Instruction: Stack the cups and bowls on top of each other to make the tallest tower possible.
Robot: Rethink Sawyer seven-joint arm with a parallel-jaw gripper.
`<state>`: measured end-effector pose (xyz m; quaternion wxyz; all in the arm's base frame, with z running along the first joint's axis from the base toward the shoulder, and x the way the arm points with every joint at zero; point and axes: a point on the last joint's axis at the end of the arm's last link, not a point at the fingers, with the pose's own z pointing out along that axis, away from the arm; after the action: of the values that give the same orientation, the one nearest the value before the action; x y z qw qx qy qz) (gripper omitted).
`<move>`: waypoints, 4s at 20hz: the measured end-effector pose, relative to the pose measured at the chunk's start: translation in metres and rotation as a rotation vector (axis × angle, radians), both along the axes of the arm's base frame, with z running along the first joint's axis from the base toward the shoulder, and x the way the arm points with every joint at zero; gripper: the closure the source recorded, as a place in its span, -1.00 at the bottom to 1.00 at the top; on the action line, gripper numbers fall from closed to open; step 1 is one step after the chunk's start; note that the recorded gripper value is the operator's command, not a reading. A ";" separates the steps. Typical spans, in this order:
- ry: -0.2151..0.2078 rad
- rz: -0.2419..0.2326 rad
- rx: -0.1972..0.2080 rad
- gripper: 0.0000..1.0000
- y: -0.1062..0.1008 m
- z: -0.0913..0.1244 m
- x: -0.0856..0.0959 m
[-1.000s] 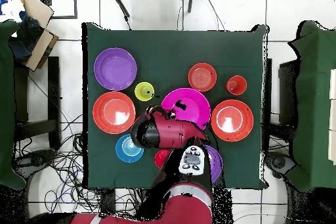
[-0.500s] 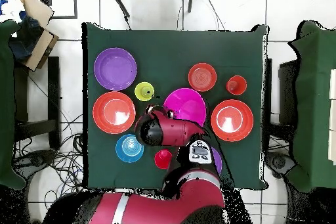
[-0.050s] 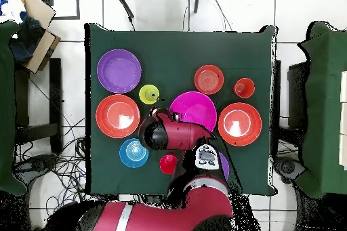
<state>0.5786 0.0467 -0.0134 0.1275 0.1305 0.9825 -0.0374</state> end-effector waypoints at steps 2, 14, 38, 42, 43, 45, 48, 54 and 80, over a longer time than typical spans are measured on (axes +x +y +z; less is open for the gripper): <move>-0.002 0.000 0.001 -1.00 0.000 0.001 0.001; -0.005 0.041 -0.046 -1.00 0.015 0.040 0.006; 0.054 0.152 -0.224 1.00 0.009 -0.022 -0.057; 0.046 0.141 -0.224 1.00 0.004 -0.017 -0.053; 0.041 0.133 -0.224 1.00 0.001 -0.013 -0.050; 0.036 0.116 -0.221 1.00 -0.003 -0.001 -0.044; 0.051 0.079 -0.211 1.00 -0.007 0.021 -0.033; 0.129 0.002 -0.182 1.00 -0.009 0.067 -0.017; -0.040 -0.008 -0.204 1.00 -0.034 0.102 0.134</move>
<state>0.7128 0.0130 0.0890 0.1595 0.1213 0.9703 -0.1352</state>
